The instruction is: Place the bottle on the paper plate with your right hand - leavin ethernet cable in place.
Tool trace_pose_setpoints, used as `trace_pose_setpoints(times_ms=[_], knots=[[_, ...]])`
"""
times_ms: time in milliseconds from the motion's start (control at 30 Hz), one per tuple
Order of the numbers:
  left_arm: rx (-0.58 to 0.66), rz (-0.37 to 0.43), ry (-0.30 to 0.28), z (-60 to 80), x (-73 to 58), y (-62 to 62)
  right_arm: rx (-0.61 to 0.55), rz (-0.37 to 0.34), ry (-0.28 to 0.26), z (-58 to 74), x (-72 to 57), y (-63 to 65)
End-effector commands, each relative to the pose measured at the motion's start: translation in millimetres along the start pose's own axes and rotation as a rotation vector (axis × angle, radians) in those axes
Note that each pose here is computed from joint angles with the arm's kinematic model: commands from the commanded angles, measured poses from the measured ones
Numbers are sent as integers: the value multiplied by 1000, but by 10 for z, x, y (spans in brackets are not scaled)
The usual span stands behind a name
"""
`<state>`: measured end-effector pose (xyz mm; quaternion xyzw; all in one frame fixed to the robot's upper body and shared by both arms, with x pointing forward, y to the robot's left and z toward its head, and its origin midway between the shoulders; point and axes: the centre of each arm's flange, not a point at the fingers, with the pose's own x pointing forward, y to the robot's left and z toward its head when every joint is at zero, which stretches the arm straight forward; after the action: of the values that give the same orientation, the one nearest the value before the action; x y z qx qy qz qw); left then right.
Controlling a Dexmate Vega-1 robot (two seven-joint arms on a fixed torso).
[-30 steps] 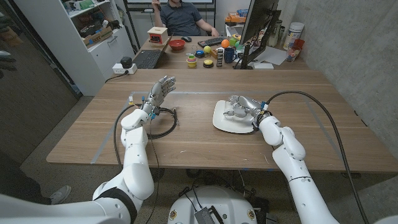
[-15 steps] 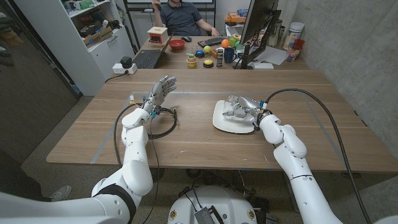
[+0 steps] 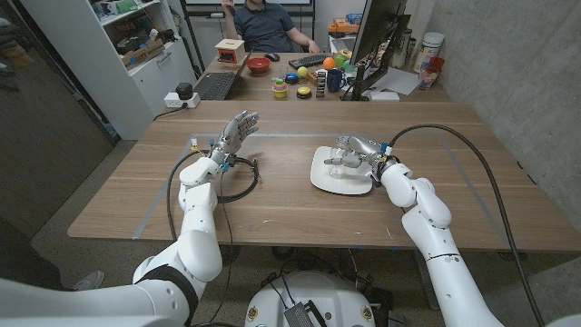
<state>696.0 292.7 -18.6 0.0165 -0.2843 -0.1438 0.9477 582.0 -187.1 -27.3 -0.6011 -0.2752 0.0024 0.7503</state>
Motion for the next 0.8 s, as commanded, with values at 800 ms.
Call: trace_pose_setpoints(times_ms=[800], knots=[[4, -1, -4, 28, 52, -19, 10, -87, -15, -33, -16, -308]])
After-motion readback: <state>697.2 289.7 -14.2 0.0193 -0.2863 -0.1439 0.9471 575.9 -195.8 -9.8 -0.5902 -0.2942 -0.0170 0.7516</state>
